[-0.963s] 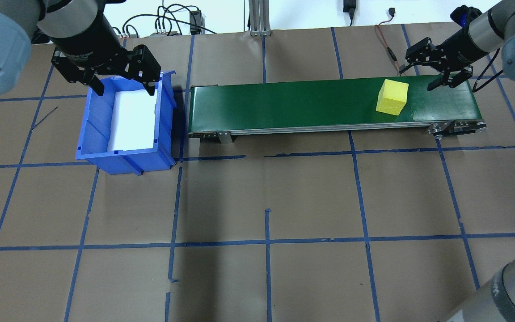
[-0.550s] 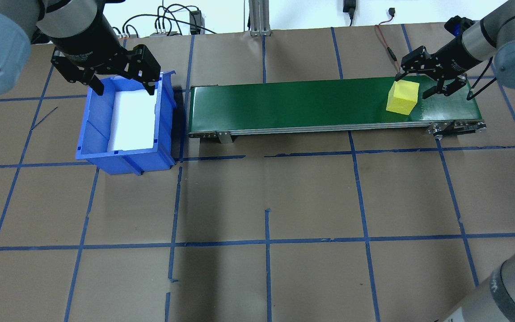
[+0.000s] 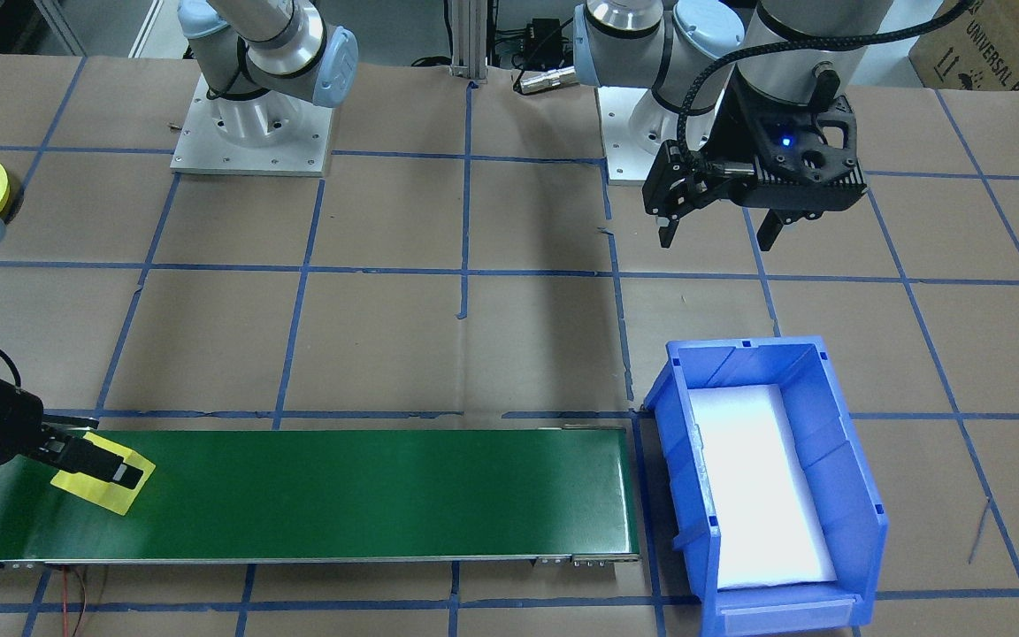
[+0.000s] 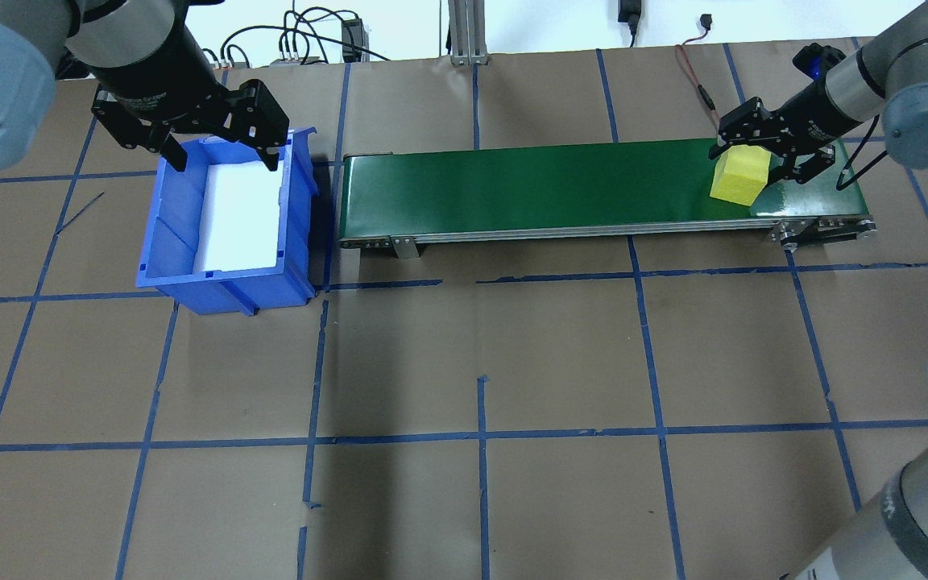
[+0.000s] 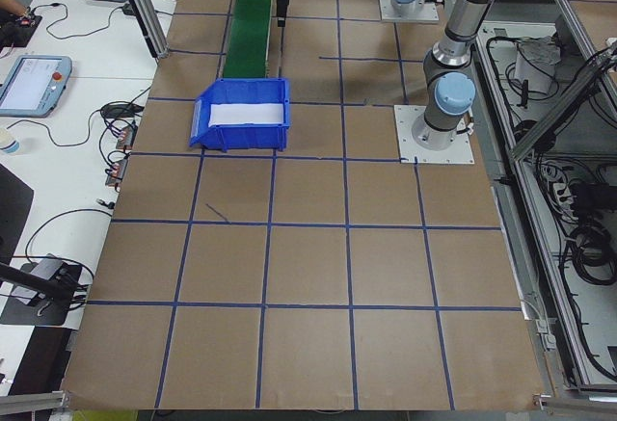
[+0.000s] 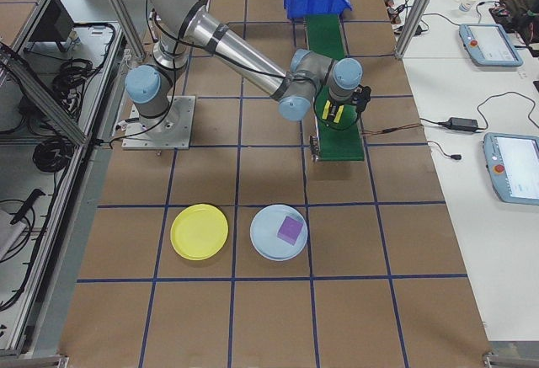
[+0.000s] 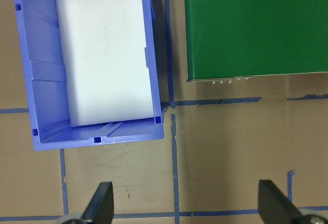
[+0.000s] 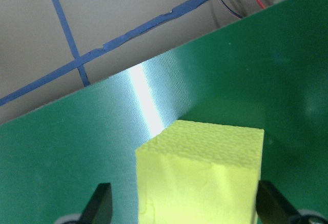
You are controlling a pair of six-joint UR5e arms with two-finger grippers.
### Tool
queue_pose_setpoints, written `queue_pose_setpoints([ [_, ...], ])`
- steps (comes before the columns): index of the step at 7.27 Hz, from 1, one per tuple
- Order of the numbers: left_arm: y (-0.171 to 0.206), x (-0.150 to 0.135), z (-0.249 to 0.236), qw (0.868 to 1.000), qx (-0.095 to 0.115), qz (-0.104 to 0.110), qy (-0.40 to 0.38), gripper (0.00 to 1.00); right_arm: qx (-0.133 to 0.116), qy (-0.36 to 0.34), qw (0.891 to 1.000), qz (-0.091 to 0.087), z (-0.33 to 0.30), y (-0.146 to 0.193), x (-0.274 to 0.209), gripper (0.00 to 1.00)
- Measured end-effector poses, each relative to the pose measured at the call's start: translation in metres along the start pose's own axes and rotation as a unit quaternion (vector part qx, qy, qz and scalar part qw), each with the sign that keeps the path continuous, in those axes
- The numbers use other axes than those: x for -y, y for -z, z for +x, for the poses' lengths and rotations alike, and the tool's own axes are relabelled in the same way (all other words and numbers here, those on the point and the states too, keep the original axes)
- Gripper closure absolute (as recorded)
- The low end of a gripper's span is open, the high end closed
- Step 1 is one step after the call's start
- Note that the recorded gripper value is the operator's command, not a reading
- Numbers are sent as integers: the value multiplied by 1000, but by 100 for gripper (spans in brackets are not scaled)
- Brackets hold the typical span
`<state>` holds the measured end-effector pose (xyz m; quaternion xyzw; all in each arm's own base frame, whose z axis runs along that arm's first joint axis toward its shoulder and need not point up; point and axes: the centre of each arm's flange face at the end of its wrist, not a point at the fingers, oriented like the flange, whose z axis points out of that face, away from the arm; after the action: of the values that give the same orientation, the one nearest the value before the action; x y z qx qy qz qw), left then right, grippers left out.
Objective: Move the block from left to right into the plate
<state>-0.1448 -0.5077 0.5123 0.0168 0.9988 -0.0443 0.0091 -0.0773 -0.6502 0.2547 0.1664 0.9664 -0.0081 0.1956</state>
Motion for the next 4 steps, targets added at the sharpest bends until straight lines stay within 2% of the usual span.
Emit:
queue_pose_setpoints([
  [1, 0, 0, 0, 1000, 0, 0, 0, 0, -28, 5, 1000, -2, 6, -1, 0, 71],
  [2, 0, 0, 0, 1000, 0, 0, 0, 0, -52, 10, 999, -1, 9, 3, 0, 76],
  [3, 0, 0, 0, 1000, 0, 0, 0, 0, -71, 15, 997, 1, 11, 8, 0, 77],
  [4, 0, 0, 0, 1000, 0, 0, 0, 0, -102, 26, 994, 3, 15, 17, -2, 78],
])
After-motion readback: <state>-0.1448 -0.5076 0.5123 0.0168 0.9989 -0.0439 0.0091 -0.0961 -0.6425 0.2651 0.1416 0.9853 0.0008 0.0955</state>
